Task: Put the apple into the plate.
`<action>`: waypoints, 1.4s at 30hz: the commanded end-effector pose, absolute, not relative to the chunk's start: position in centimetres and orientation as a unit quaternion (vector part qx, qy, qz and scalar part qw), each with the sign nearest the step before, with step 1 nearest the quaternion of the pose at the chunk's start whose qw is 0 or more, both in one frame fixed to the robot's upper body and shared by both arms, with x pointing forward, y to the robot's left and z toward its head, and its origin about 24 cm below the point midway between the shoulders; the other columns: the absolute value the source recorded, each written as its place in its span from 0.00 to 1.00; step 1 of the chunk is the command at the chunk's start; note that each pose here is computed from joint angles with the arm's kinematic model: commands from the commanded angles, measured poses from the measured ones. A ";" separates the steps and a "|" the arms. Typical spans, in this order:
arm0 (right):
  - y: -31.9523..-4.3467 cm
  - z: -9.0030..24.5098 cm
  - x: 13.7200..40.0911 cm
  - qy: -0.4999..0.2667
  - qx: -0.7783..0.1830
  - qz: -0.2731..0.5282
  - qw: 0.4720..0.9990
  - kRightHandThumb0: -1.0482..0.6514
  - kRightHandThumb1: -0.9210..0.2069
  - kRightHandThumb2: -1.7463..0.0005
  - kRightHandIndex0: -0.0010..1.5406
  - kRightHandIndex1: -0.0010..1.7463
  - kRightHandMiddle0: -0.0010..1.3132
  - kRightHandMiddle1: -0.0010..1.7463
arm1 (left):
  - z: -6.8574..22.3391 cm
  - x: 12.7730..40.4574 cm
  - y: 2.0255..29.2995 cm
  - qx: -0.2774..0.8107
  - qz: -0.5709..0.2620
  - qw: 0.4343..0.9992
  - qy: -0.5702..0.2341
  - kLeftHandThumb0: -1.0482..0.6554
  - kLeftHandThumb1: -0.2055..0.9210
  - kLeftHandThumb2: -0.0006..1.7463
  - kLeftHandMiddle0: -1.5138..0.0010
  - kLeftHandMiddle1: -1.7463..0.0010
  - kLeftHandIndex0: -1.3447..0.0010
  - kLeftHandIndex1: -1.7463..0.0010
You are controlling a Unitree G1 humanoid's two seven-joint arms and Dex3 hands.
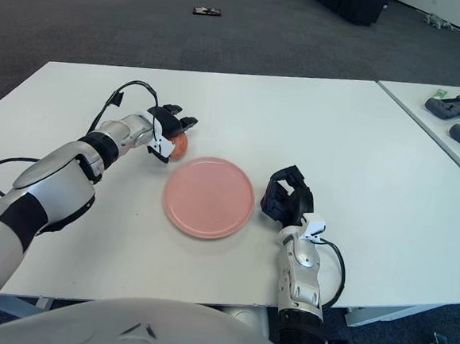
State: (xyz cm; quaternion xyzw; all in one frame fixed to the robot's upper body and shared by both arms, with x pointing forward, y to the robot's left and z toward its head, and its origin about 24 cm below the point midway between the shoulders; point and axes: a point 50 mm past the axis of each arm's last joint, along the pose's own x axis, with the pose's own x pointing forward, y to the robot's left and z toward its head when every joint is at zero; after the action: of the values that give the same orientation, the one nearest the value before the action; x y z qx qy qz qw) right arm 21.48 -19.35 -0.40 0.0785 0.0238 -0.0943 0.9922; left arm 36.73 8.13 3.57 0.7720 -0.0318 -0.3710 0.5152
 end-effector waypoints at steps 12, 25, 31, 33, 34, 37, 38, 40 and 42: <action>-19.3 -1.6 21.1 0.053 0.095 -0.101 0.989 0.36 0.44 0.32 0.62 1.00 0.40 1.00 | -1.3 34.0 10.4 0.758 -0.404 0.508 0.061 0.24 0.43 0.66 0.87 0.15 1.00 0.21; -19.4 -1.5 21.1 0.061 0.079 -0.102 0.990 0.36 0.42 0.33 0.60 1.00 0.39 1.00 | -1.3 33.8 10.8 0.710 -0.371 0.598 0.025 0.60 0.37 0.78 0.54 0.11 0.62 0.00; -19.3 -1.5 21.1 0.062 0.084 -0.102 0.989 0.36 0.41 0.34 0.60 1.00 0.38 1.00 | -1.3 33.7 10.9 0.692 -0.371 0.619 0.035 0.61 0.38 0.79 0.54 0.09 0.63 0.00; -19.3 -1.5 21.1 0.063 0.083 -0.102 0.989 0.36 0.41 0.34 0.60 1.00 0.38 1.00 | -1.3 33.7 10.9 0.689 -0.371 0.622 0.035 0.61 0.39 0.79 0.54 0.08 0.64 0.00; -19.3 -1.5 21.1 0.063 0.083 -0.101 0.989 0.36 0.41 0.34 0.59 1.00 0.38 1.00 | -1.3 33.7 10.9 0.689 -0.371 0.622 0.035 0.61 0.39 0.79 0.54 0.08 0.64 0.00; -19.3 -1.4 21.1 0.064 0.081 -0.101 0.990 0.36 0.41 0.34 0.59 1.00 0.38 1.00 | -1.3 33.7 10.9 0.687 -0.372 0.623 0.033 0.61 0.39 0.79 0.54 0.08 0.64 0.00; -19.3 -1.4 21.1 0.064 0.081 -0.101 0.990 0.36 0.41 0.34 0.59 1.00 0.38 1.00 | -1.3 33.7 10.9 0.687 -0.372 0.624 0.033 0.61 0.39 0.79 0.55 0.08 0.64 0.00; -19.4 -1.4 21.1 0.061 0.082 -0.101 0.990 0.36 0.40 0.35 0.59 1.00 0.37 1.00 | -1.3 33.7 11.0 0.687 -0.372 0.624 0.033 0.61 0.39 0.79 0.55 0.08 0.63 0.00; -19.3 -1.4 21.2 0.056 0.085 -0.099 0.990 0.36 0.40 0.35 0.59 1.00 0.38 1.00 | -1.3 33.7 11.0 0.686 -0.374 0.623 0.033 0.61 0.39 0.78 0.54 0.09 0.63 0.00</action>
State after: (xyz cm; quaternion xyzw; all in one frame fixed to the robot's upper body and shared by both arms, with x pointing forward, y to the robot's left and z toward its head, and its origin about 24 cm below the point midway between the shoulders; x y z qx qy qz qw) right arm 21.59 -19.38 -0.36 0.0784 0.0287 -0.0954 0.9919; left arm 36.16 10.05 2.55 0.6915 -0.0292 -0.3162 0.6488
